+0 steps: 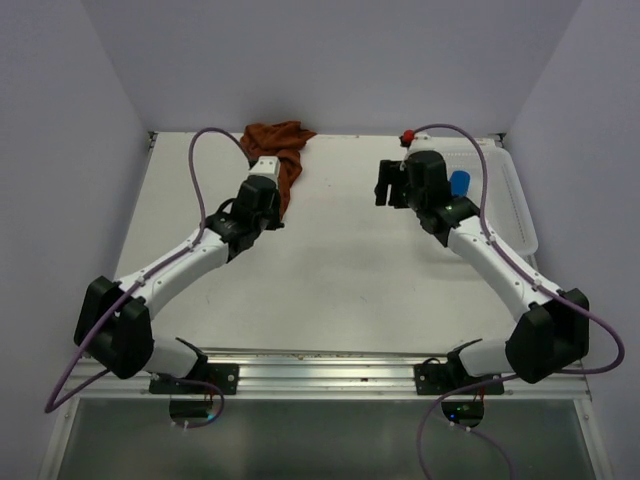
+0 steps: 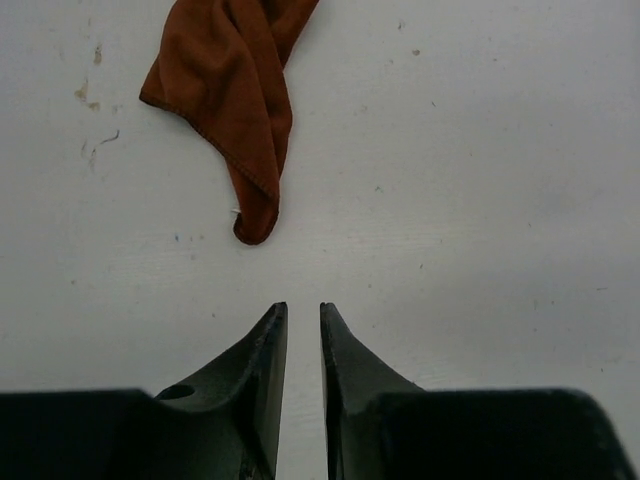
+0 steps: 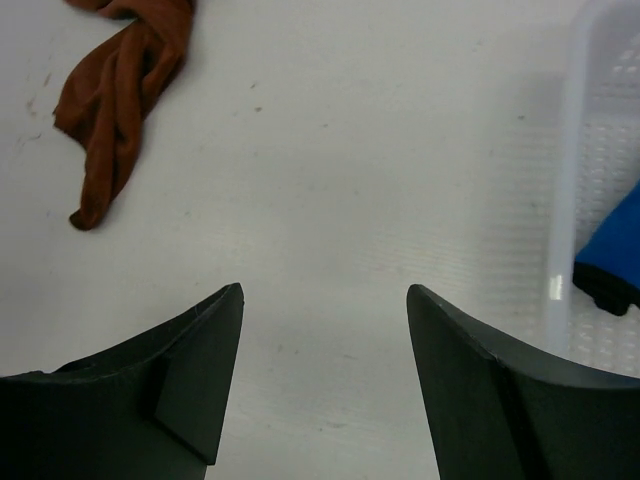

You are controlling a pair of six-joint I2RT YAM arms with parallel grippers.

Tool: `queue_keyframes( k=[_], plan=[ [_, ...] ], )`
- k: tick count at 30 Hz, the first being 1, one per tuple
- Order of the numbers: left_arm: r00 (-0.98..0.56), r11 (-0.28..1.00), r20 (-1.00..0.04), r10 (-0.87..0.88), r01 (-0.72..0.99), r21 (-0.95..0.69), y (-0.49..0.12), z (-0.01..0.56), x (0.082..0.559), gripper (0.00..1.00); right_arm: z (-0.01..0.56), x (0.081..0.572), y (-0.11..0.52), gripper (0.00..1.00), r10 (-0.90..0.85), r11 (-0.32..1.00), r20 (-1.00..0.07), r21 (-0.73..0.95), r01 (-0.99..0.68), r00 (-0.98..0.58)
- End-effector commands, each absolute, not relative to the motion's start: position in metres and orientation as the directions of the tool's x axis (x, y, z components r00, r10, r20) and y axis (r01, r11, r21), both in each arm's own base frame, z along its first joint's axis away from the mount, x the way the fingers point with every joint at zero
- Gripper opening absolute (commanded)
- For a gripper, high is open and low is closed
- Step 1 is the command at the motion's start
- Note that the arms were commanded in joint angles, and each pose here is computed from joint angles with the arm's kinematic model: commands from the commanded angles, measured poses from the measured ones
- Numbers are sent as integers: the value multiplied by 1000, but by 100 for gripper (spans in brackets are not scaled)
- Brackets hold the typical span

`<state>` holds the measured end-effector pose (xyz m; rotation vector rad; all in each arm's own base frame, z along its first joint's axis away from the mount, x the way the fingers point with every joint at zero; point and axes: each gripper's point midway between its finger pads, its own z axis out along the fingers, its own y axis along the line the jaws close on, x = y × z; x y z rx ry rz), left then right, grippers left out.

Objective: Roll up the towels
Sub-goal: Move the towel to the center of the board

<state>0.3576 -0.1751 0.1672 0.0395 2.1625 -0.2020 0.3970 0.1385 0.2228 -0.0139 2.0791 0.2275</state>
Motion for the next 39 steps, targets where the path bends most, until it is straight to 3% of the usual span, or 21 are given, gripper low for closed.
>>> queue_keyframes(
  k=[1,4,5,6,10,11,12,16,21,26,32,34,36,39],
  plan=[
    [-554,985,-829,-72,91,-147,-189,165,388,24,237,372,175,70,7,958,-860,151,-242,-510],
    [-582,988,-810,-70,71,-136,-193,145,407,19,224,359,188,70,26,936,-837,213,-282,-547],
    [-586,988,-807,-74,66,-138,-194,144,414,5,216,353,189,70,28,929,-828,228,-290,-560],
    [-599,988,-797,-70,66,-137,-195,137,417,0,213,350,191,70,34,924,-823,242,-295,-567],
    [-635,995,-771,-46,42,-93,-193,106,435,0,196,339,201,70,46,897,-807,292,-331,-589],
    [-634,995,-772,-52,32,-94,-192,105,442,2,186,338,202,70,40,896,-792,298,-329,-609],
    [-643,996,-764,-52,25,-89,-192,100,446,15,181,338,203,70,42,895,-782,306,-325,-622],
    [-661,998,-750,-36,21,-66,-191,78,457,41,164,336,208,70,29,892,-754,316,-323,-657],
    [-661,1000,-750,-18,-3,-22,-183,65,464,48,152,336,211,70,40,888,-734,337,-313,-678],
    [-688,1000,-726,-14,-26,5,-177,46,465,47,150,335,214,70,45,881,-728,352,-317,-684],
    [-705,999,-709,-21,-46,16,-169,31,464,37,149,334,215,70,47,877,-722,361,-318,-690],
    [-709,999,-705,-25,-49,14,-167,29,463,28,149,334,214,70,48,878,-723,360,-316,-689],
    [-710,999,-704,-29,-50,10,-166,30,461,10,149,334,215,70,46,878,-722,359,-317,-690],
    [-700,999,-713,-43,-51,-10,-166,40,459,0,150,333,214,70,43,879,-723,356,-317,-690]
  ],
)
